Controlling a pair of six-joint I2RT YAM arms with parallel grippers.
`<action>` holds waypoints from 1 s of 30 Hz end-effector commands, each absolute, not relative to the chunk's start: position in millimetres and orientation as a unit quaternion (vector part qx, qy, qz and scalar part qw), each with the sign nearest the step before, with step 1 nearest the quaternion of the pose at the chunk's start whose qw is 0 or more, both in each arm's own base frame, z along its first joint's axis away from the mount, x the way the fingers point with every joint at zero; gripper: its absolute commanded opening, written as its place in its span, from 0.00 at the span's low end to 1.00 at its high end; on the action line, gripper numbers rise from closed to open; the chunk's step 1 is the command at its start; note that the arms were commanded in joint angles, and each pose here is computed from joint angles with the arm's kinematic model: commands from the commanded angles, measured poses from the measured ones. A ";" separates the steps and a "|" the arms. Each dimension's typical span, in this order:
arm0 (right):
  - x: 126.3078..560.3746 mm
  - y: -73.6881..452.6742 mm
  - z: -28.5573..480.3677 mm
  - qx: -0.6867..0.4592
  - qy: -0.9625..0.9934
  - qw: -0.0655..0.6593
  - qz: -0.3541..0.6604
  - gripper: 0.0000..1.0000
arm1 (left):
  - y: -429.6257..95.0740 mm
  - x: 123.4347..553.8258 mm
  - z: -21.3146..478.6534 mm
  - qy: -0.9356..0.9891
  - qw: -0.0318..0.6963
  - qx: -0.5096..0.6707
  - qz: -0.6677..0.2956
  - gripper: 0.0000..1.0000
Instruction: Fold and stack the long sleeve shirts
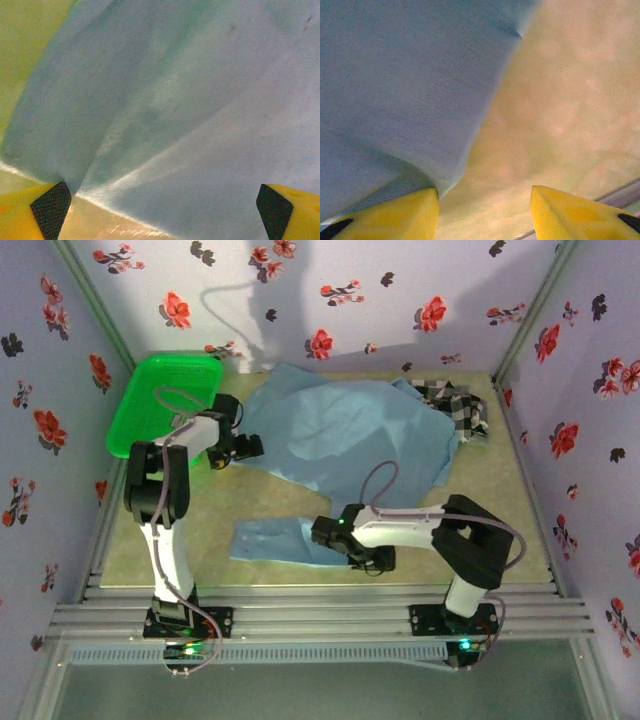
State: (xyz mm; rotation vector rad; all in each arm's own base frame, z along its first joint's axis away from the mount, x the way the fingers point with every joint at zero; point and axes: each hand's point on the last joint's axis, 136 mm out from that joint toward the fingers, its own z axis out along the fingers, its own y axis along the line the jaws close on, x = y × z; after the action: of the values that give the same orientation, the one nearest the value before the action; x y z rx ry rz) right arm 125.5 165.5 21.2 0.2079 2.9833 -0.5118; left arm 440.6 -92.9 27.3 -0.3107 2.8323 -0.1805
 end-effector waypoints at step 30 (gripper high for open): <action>163.8 191.3 74.7 0.246 0.944 0.131 0.175 0.71 | -79.3 459.5 58.1 0.928 0.135 -0.262 -0.227 0.90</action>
State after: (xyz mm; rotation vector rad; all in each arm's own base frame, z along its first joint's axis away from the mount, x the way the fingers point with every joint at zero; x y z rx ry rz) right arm 154.1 152.1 71.0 0.7495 2.7364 0.3149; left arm 452.4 -87.2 57.6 -0.6939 2.7008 -0.6397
